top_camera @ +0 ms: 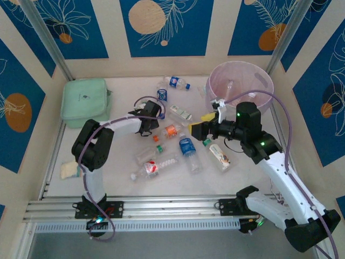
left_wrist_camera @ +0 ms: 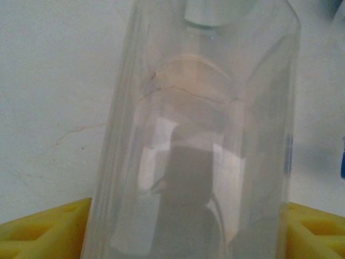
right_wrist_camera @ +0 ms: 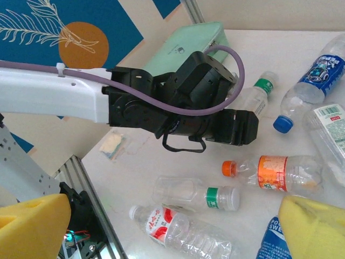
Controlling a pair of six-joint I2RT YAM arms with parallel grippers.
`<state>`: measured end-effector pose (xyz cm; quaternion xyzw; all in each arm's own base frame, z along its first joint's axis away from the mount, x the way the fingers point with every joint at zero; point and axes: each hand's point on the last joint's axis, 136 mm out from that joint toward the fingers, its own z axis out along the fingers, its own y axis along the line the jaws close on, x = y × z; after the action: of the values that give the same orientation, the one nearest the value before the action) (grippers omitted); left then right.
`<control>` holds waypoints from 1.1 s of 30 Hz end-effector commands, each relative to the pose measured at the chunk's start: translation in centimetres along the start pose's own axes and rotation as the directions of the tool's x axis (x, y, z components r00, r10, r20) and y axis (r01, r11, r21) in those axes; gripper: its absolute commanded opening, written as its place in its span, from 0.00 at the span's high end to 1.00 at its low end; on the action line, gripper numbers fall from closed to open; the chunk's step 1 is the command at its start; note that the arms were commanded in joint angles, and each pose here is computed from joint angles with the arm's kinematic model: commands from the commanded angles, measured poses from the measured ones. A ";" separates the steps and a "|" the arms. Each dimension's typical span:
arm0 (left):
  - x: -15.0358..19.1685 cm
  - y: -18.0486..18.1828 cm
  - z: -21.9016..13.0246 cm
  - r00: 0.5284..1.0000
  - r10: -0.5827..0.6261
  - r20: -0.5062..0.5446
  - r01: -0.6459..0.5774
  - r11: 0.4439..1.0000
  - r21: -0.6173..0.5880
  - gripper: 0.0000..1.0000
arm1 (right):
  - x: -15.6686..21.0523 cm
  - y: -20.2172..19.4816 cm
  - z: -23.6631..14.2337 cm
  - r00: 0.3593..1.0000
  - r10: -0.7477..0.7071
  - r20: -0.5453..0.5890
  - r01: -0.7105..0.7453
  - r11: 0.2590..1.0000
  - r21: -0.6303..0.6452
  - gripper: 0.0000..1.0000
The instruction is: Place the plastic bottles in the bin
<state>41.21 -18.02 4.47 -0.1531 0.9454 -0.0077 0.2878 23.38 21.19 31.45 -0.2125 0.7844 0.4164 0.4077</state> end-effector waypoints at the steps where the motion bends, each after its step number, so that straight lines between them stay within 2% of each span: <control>1: -1.0 0.6 -1.8 0.999 -0.026 0.030 0.025 0.999 0.022 0.30 | 0.2 0.2 0.4 0.999 0.023 -0.023 -0.023 1.000 -0.014 0.01; 6: -1.8 1.1 -4.2 0.995 -0.034 0.095 0.027 0.997 0.077 0.43 | 0.6 -0.2 0.8 0.998 0.049 -0.042 -0.049 0.999 0.005 0.00; 12: -1.7 1.3 -8.0 0.989 0.014 0.149 -0.044 0.979 0.199 0.46 | 0.3 0.1 1.3 0.998 0.059 -0.029 -0.059 0.998 0.004 0.00; 15: -1.1 0.9 -10.6 0.980 0.037 0.196 -0.095 0.951 0.296 0.50 | -0.2 -0.1 2.1 0.997 0.074 -0.026 -0.073 0.997 0.024 0.02; 18: -0.1 -0.3 -13.5 0.965 0.069 0.253 -0.178 0.879 0.443 0.61 | -0.8 -0.5 3.5 0.989 0.128 -0.073 -0.126 0.991 0.033 0.07; 23: 1.5 -2.2 -18.0 0.943 0.011 0.334 -0.249 0.689 0.680 0.77 | -2.6 0.1 6.2 0.976 0.211 -0.048 -0.214 0.975 -0.061 0.11; 26: 2.9 -2.9 -19.4 0.931 0.035 0.363 -0.304 0.624 0.720 0.85 | -3.3 -1.1 7.9 0.959 0.278 -0.055 -0.279 0.960 -0.023 0.14; 29: 4.1 -4.0 -21.2 0.915 0.059 0.399 -0.364 0.545 0.755 0.93 | -3.6 -1.2 9.7 0.957 0.281 -0.073 -0.284 0.958 -0.047 0.15; 33: 5.2 -5.7 -23.4 0.893 0.082 0.442 -0.429 0.445 0.786 0.95 | -3.7 -2.7 11.8 0.943 0.320 -0.088 -0.320 0.947 0.013 0.16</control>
<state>27.18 -24.78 18.36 0.1076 0.8085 -0.3662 0.4479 31.68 28.65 28.32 -0.1145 0.8287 0.4630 0.2928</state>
